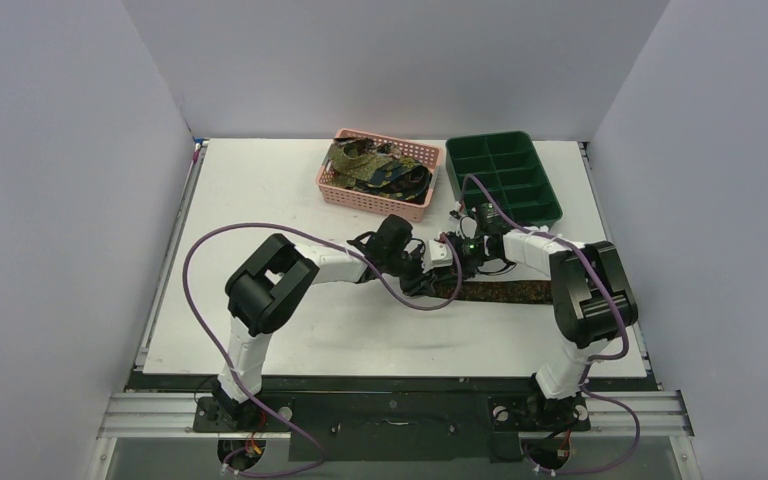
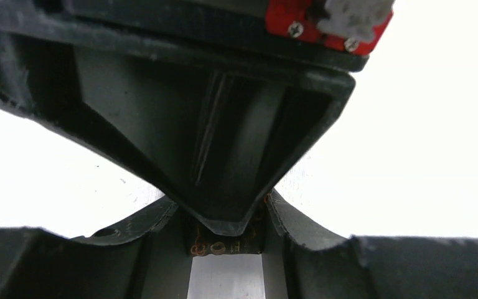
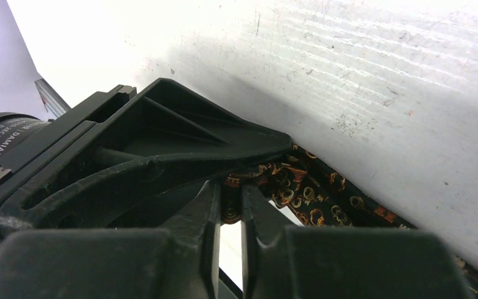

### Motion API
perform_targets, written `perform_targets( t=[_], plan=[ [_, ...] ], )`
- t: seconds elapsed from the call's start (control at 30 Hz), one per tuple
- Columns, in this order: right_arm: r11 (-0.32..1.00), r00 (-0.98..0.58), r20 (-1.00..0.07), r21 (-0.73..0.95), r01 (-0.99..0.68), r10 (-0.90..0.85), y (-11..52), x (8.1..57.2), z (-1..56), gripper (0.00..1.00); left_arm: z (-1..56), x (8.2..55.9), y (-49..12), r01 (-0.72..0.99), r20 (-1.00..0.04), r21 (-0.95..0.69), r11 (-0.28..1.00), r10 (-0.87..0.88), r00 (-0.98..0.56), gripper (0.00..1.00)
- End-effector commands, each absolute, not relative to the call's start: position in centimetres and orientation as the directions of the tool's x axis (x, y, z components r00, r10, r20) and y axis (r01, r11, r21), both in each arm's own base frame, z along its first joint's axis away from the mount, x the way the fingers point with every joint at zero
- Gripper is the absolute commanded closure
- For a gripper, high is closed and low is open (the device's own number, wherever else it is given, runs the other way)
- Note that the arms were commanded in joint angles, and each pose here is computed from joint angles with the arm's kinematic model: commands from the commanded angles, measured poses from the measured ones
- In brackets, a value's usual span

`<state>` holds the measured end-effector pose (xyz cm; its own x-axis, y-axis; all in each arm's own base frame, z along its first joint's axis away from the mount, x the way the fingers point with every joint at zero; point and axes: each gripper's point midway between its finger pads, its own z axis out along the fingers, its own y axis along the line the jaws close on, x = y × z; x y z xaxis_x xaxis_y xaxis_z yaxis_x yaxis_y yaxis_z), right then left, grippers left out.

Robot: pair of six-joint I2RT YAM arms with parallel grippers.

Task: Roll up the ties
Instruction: Roll the tie at the center of the board.

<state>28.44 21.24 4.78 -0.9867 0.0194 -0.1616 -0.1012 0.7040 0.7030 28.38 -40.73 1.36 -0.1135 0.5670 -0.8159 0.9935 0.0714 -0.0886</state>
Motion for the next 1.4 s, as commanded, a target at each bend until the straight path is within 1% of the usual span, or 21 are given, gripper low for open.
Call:
perform_targets(
  t=[0.0, 0.13, 0.2, 0.27, 0.3, 0.33, 0.37, 0.43, 0.53, 0.57, 0.6, 0.63, 0.67, 0.7, 0.73, 0.8, 1.13, 1.23, 1.27, 1.33, 1.37],
  plan=[
    [0.758, -0.988, -0.148, 0.638, -0.137, -0.054, 19.7, 27.1, 2.9, 1.0, -8.9, 22.4, -31.1, 0.932, -0.436, -0.274, 0.238, 0.833, -0.341, 0.9],
    [0.836, -0.99, -0.11, 0.532, -0.133, -0.087, 16.7, 26.6, 0.7, 1.0, -8.9, 22.4, -31.1, 0.931, -0.441, -0.277, 0.239, 0.829, -0.344, 0.9],
    [0.863, -0.992, -0.082, 0.491, -0.12, -0.091, 15.6, 26.4, -0.6, 1.0, -8.7, 22.5, -31.3, 0.933, -0.458, -0.277, 0.229, 0.822, -0.338, 0.86],
    [0.879, -0.994, -0.057, 0.465, -0.105, -0.088, 15.0, 26.3, -1.5, 1.0, -8.4, 22.8, -31.7, 0.936, -0.487, -0.274, 0.221, 0.807, -0.333, 0.78],
    [0.885, -0.994, -0.053, 0.454, -0.108, -0.094, 14.8, 26.3, -1.8, 1.0, -8.3, 22.9, -31.7, 0.935, -0.496, -0.277, 0.223, 0.8, -0.338, 0.69],
    [0.895, -0.994, -0.045, 0.433, -0.106, -0.096, 14.4, 26.2, -2.1, 1.0, -7.9, 23.3, -32.0, 0.93, -0.523, -0.286, 0.23, 0.776, -0.353, 0.64],
    [0.898, -0.993, -0.045, 0.425, -0.117, -0.108, 14.2, 26.2, -2.1, 1.0, -7.7, 23.6, -32.0, 0.927, -0.536, -0.29, 0.237, 0.763, -0.363, 0.56],
    [0.907, -0.992, -0.028, 0.402, -0.124, -0.123, 13.6, 25.8, -2.0, 1.0, -7.1, 24.2, -32.2, 0.922, -0.575, -0.295, 0.25, 0.724, -0.38, 0.5],
    [0.919, -0.99, -0.007, 0.37, -0.134, -0.142, 12.8, 25.3, -2.0, 1.0, -5.1, 25.8, -33.5, 0.935, -0.682, -0.265, 0.234, 0.64, -0.353, 0.43],
    [0.924, -0.989, 0.001, 0.357, -0.137, -0.147, 12.4, 25.1, -2.1, 1.0, -5.1, 25.6, -33.3, 0.936, -0.69, -0.265, 0.234, 0.632, -0.353, 0.42],
    [0.927, -0.989, 0.004, 0.349, -0.139, -0.15, 12.2, 25.0, -2.1, 1.0, -3.9, 26.3, -33.9, 0.944, -0.732, -0.239, 0.228, 0.596, -0.33, 0.41],
    [0.932, -0.988, 0.011, 0.335, -0.141, -0.153, 11.8, 24.8, -2.2, 1.0, -4.0, 25.9, -33.6, 0.943, -0.737, -0.241, 0.231, 0.589, -0.332, 0.4],
    [0.933, -0.988, 0.014, 0.332, -0.141, -0.154, 11.7, 24.8, -2.2, 1.0, -2.6, 26.7, -34.2, 0.951, -0.781, -0.21, 0.228, 0.546, -0.303, 0.39],
    [0.934, -0.988, 0.019, 0.328, -0.14, -0.155, 11.6, 24.8, -2.3, 1.0, -2.8, 26.1, -33.7, 0.949, -0.782, -0.215, 0.232, 0.541, -0.31, 0.38],
    [0.935, -0.987, 0.022, 0.327, -0.141, -0.157, 11.5, 24.8, -2.3, 1.0, -1.4, 26.8, -34.1, 0.957, -0.82, -0.178, 0.228, 0.503, -0.272, 0.36],
    [0.936, -0.987, 0.033, 0.321, -0.141, -0.16, 11.4, 24.7, -2.4, 1.0, -0.4, 26.8, -34.0, 0.963, -0.848, -0.149, 0.225, 0.473, -0.241, 0.34],
    [0.944, -0.973, 0.059, 0.258, -0.203, -0.225, 11.4, 23.9, -1.4, 1.0, 3.3, 28.3, -34.7, 0.962, -0.91, -0.089, 0.257, 0.373, -0.184, 0.31],
    [0.939, -0.964, 0.054, 0.248, -0.239, -0.26, 11.9, 24.2, -1.7, 1.0, 5.6, 29.7, -34.2, 0.949, -0.93, -0.068, 0.308, 0.324, -0.172, 0.3],
    [0.933, -0.96, 0.041, 0.253, -0.257, -0.276, 12.5, 24.5, -1.9, 1.0, 6.1, 30.0, -34.0, 0.944, -0.933, -0.073, 0.323, 0.313, -0.18, 0.26],
    [0.918, -0.952, 0.006, 0.269, -0.292, -0.305, 13.8, 25.2, -2.0, 1.0, 7.9, 30.7, -33.3, 0.932, -0.942, -0.099, 0.349, 0.27, -0.201, 0.06],
    [0.912, -0.949, -0.008, 0.273, -0.306, -0.315, 14.2, 25.5, -2.0, 1.0, 9.3, 31.3, -32.8, 0.923, -0.95, -0.107, 0.37, 0.235, -0.205, 0.01]
  ],
)
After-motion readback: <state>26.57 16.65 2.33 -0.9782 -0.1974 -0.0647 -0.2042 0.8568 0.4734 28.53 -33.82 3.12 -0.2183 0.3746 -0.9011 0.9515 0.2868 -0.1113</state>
